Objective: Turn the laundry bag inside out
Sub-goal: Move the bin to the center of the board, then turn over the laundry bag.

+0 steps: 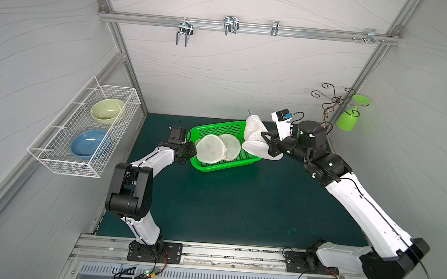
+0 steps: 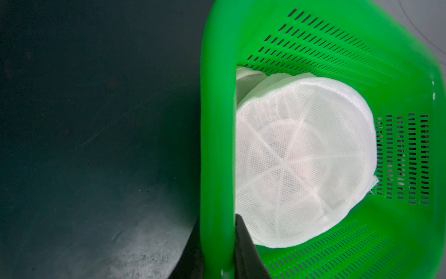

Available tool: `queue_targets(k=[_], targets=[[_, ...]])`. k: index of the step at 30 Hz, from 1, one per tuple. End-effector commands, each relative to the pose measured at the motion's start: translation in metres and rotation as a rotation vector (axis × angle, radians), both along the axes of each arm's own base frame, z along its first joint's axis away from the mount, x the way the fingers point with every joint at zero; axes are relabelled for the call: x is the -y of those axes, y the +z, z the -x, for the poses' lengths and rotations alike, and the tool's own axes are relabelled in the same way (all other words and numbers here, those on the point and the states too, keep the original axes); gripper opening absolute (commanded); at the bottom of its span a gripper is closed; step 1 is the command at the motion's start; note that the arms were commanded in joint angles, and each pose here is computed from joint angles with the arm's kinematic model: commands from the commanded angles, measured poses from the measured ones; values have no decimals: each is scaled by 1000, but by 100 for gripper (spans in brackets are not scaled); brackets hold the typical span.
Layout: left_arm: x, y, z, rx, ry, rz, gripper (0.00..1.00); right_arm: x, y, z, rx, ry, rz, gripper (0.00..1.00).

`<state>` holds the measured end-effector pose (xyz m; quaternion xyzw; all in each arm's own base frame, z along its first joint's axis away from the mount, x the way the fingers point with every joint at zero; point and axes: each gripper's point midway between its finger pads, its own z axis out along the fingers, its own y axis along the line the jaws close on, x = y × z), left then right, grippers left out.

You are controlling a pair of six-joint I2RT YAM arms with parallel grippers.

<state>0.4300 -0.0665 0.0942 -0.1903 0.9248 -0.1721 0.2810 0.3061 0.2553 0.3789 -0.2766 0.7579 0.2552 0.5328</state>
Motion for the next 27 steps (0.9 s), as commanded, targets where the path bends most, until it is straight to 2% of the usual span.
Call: queue_targets(k=[1,5,7,9,13,16,18,21,24,27], targets=[[-5,39,-20,132,16,-32,34,9,-10,6,13,-18,17,0],[-5,66,2,198,30,-42,50,14,-24,29,27,45,30,0],[-4,87,18,247,30,-34,63,13,-29,45,61,109,26,0],[2,108,34,288,12,-4,65,12,-36,61,112,163,28,0],[27,147,70,335,-40,145,62,6,-51,85,265,255,104,0],[48,152,92,261,-22,352,61,1,-61,87,285,284,147,0],[63,145,104,163,15,514,60,-6,-65,88,286,310,154,0],[85,133,116,16,48,679,59,-15,-68,89,314,343,157,0],[102,132,121,-70,61,769,59,-27,-73,94,378,397,185,0],[117,142,120,-90,53,821,62,-34,-74,94,409,423,188,0]])
